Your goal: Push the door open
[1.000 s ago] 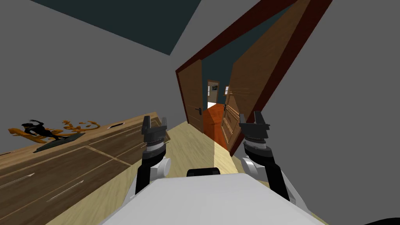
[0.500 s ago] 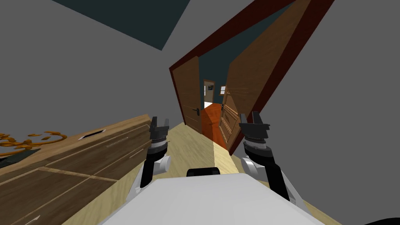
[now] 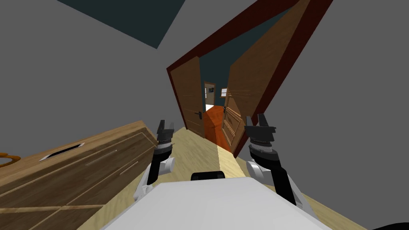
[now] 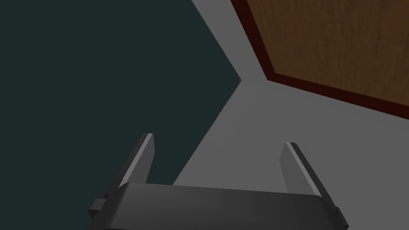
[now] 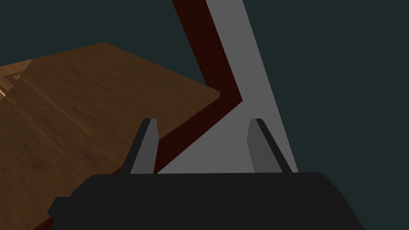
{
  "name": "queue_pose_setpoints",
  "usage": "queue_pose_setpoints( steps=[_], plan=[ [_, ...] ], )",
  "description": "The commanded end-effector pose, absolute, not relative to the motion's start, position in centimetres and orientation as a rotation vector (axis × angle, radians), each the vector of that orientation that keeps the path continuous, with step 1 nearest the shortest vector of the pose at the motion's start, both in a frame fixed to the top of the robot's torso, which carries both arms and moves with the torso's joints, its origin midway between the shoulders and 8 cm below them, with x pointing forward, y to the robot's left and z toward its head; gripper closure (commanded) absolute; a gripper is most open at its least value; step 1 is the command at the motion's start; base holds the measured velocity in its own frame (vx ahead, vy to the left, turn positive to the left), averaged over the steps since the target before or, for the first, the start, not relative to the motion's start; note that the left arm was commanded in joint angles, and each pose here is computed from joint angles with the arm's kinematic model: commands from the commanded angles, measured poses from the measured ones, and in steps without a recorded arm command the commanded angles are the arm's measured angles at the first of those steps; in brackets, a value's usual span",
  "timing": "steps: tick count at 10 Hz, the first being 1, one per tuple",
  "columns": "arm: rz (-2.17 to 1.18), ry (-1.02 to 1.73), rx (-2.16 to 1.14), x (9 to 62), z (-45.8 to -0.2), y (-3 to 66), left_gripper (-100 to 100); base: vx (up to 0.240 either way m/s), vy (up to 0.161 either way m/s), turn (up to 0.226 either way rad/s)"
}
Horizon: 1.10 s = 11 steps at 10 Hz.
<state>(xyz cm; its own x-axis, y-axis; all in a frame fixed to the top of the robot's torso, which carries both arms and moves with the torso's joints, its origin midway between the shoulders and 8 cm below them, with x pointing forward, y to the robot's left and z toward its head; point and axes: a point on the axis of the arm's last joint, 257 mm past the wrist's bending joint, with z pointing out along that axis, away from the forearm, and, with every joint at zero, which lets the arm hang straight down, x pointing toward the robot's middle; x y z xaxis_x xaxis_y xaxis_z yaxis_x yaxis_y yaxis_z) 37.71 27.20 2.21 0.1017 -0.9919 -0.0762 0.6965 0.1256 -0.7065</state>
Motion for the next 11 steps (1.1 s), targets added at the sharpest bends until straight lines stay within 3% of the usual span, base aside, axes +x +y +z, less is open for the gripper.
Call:
queue_pose_setpoints(
  steps=[1, 11],
  plan=[
    [-1.338, 0.652, -0.594, 38.7, 1.3, 27.5, -100, 0.067, 0.095, -0.159],
    [-1.214, 0.756, -0.686, 44.3, -4.6, 31.7, -100, 0.069, 0.107, -0.19]
  ],
)
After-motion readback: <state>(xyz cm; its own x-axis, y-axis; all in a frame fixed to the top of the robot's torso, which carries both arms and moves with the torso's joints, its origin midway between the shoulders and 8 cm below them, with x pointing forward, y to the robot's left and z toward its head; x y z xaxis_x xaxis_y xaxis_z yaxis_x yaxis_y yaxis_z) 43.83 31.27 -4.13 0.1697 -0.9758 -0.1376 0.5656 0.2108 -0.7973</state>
